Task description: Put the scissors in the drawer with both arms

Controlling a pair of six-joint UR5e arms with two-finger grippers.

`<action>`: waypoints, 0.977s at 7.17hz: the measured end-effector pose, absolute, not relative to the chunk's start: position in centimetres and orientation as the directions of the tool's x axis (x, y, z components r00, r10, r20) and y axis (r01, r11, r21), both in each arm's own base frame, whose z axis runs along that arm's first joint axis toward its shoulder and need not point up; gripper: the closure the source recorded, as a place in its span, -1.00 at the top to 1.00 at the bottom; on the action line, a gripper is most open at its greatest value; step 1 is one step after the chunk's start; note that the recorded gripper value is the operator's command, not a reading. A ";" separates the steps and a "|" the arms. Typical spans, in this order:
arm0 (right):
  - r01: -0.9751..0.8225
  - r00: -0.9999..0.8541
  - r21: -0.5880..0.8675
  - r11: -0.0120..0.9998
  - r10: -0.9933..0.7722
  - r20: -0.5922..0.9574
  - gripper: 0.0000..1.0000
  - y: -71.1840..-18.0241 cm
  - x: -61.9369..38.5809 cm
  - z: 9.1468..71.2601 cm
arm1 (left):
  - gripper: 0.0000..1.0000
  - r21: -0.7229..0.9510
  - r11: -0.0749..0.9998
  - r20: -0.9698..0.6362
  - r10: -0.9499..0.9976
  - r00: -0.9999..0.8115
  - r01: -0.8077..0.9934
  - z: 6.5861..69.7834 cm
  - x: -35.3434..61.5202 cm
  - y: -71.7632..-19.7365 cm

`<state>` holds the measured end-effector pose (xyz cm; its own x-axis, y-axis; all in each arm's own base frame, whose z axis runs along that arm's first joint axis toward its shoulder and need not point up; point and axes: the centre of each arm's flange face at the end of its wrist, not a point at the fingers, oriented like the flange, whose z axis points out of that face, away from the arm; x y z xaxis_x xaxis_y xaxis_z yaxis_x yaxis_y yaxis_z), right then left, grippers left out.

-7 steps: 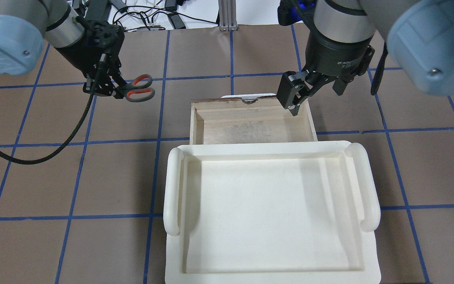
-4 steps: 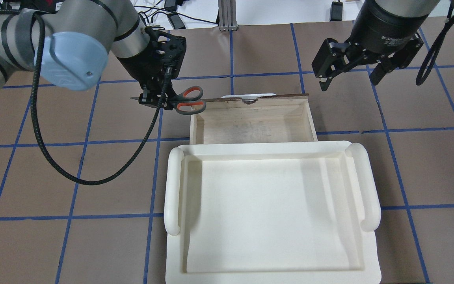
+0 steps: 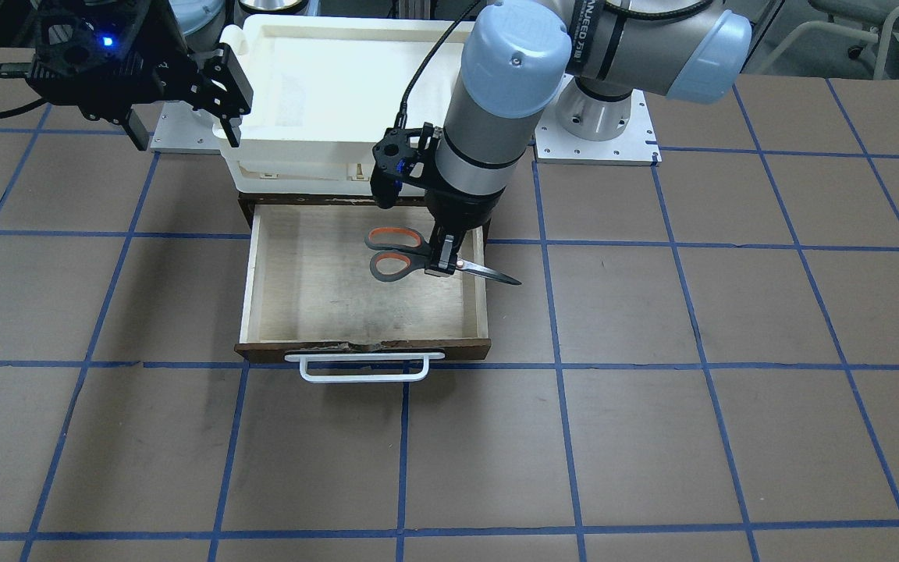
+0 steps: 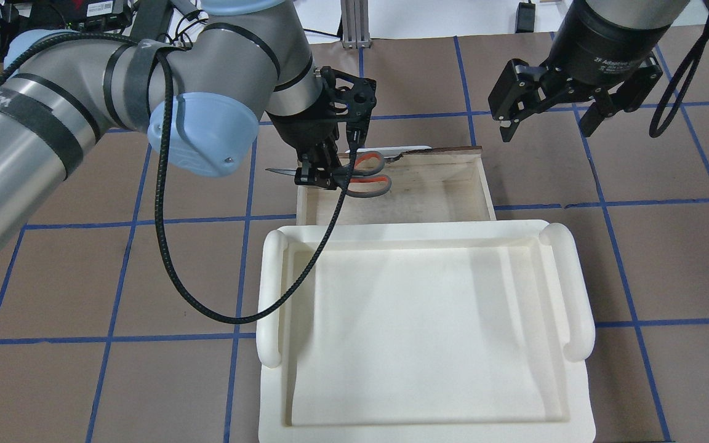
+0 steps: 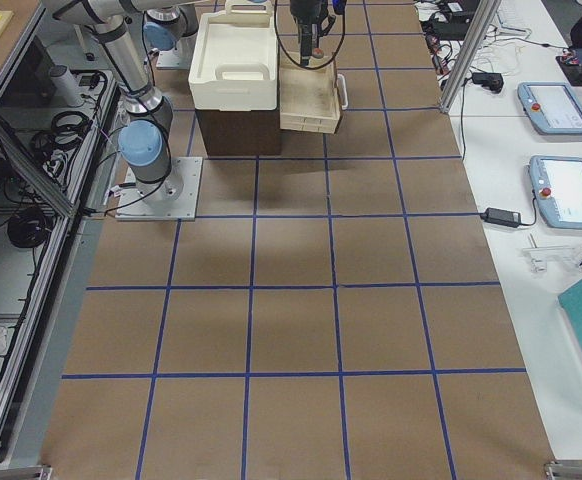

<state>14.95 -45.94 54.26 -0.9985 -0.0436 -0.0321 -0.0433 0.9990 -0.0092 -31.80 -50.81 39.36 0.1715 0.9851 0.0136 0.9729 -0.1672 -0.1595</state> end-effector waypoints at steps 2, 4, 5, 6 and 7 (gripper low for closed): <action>-0.042 -0.999 -0.009 0.999 -0.043 -0.031 1.00 -45.9 14.9 54.3 | -1.00 -0.158 -0.130 0.025 0.990 0.136 0.979 37.7 -34.3 -50.5; -0.042 -0.999 -0.011 0.999 -0.042 -0.031 1.00 -45.7 14.9 54.4 | -1.00 -0.158 -0.082 0.032 0.996 0.088 0.984 36.3 -36.3 -50.0; -0.042 -0.999 -0.012 0.999 -0.042 -0.031 1.00 -45.7 14.9 54.5 | -1.00 -0.152 -0.074 0.042 0.996 0.081 0.986 35.5 -37.4 -49.5; -0.042 -0.999 -0.013 0.999 -0.043 -0.032 1.00 -45.7 14.9 54.5 | -1.00 -0.148 -0.063 0.047 0.996 0.071 0.987 34.9 -38.1 -49.2; -0.042 -0.999 -0.013 0.999 -0.043 -0.032 1.00 -45.7 14.9 54.5 | -1.00 -0.145 -0.052 0.052 0.997 0.060 0.988 34.3 -38.4 -49.1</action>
